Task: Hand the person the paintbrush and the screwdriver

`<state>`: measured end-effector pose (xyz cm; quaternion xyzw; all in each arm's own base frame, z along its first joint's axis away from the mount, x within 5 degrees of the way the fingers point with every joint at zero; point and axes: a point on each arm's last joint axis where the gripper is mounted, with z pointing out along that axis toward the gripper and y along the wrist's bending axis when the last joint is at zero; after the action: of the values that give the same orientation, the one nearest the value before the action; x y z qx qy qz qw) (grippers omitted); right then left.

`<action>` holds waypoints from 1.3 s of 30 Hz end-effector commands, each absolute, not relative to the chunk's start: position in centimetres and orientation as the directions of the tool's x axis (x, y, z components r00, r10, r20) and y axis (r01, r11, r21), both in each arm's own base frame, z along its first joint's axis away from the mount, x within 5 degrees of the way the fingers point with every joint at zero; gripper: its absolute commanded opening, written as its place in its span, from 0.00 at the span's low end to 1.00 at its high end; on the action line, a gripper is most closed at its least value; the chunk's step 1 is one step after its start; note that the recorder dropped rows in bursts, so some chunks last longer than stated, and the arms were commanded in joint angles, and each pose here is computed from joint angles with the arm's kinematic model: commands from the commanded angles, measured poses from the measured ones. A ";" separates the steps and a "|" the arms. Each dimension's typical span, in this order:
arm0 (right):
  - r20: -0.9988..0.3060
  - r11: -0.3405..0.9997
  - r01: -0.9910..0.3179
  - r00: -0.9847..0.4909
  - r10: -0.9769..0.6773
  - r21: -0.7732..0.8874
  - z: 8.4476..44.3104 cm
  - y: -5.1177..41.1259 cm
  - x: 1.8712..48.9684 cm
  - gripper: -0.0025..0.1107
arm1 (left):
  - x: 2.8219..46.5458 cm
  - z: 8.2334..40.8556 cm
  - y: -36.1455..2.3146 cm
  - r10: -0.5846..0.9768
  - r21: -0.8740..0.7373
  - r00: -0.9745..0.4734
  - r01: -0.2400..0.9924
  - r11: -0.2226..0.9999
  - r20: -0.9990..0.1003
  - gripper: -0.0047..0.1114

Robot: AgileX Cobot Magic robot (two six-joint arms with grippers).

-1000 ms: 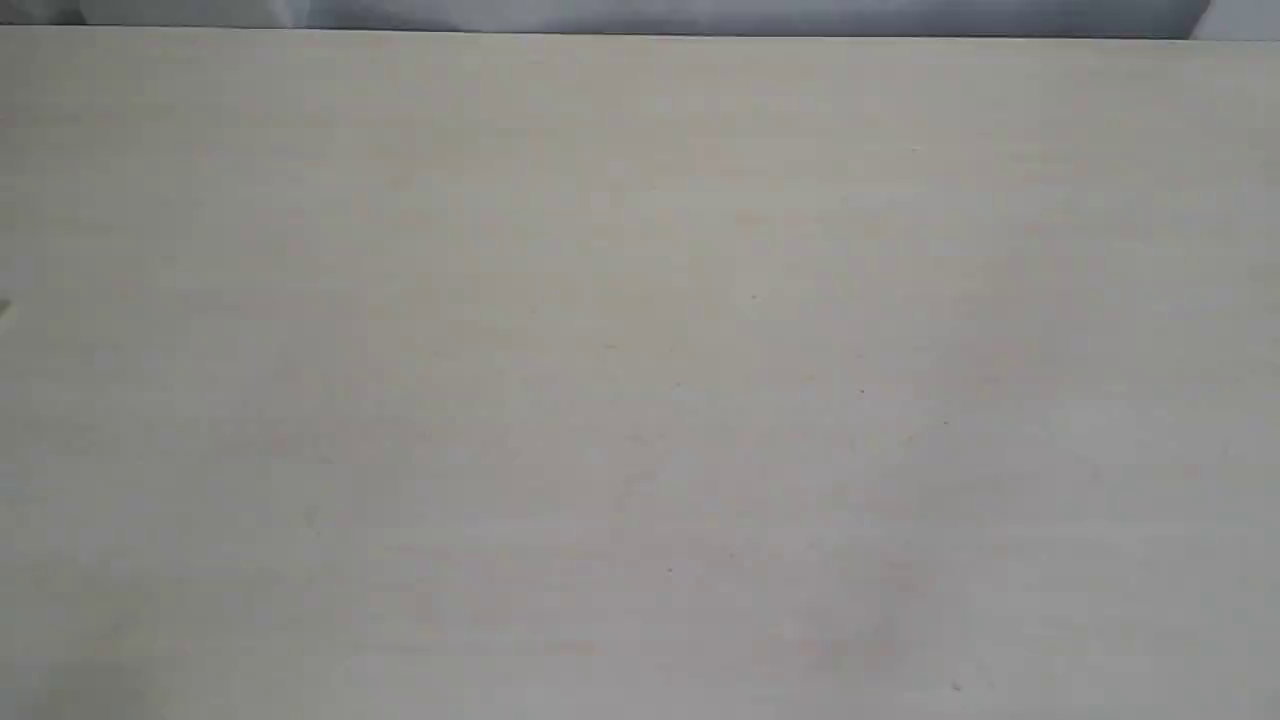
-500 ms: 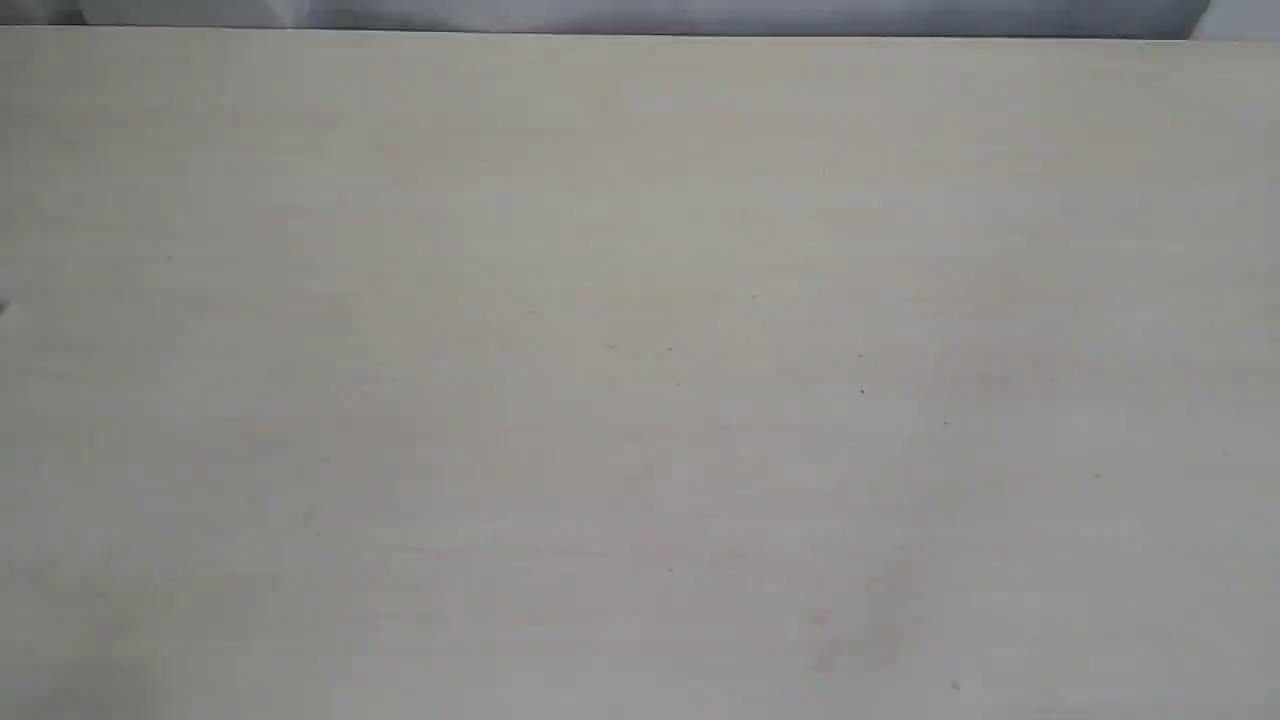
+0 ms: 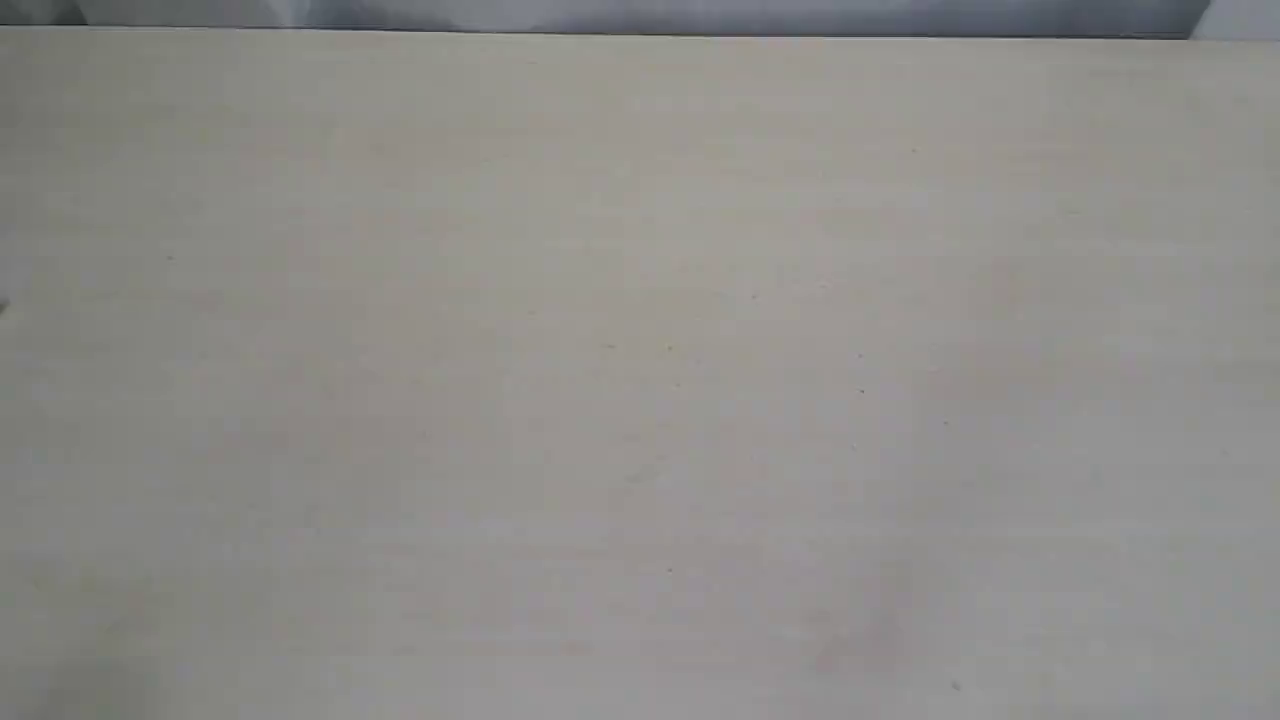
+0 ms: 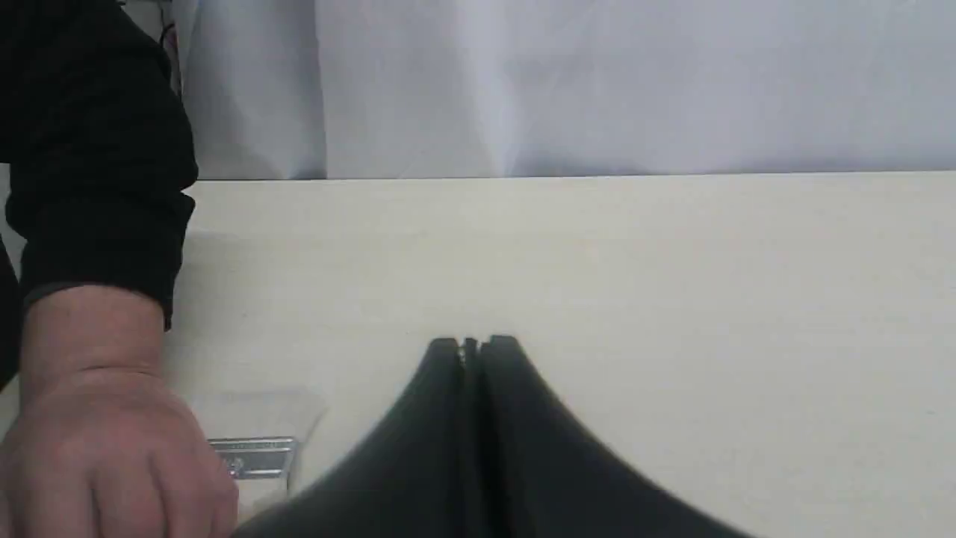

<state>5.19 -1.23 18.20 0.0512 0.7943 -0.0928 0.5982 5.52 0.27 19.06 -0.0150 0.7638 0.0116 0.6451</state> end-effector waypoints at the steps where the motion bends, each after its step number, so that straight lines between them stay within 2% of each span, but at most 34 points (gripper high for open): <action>1: -0.960 0.982 0.165 -0.276 -0.042 -0.090 18.1 -1.1 5.2 0.06 | 5.5 19.0 0.2 -0.011 -0.006 -0.162 -0.029 1.000 -0.987 0.04; 8: -0.960 0.995 0.050 -0.269 -0.072 -0.089 18.1 -0.5 5.3 0.06 | 5.5 19.1 0.2 -0.009 -0.004 -0.160 -0.029 1.000 -0.987 0.04; 39: -0.960 0.993 0.077 -0.271 -0.065 -0.089 18.1 -0.6 5.3 0.06 | 5.5 19.0 0.2 -0.012 -0.007 -0.163 -0.029 1.000 -0.987 0.04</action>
<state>5.30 -0.59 18.20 0.0041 0.7960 -0.0557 0.6027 5.52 0.27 19.06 -0.0150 0.7638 0.0116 0.6451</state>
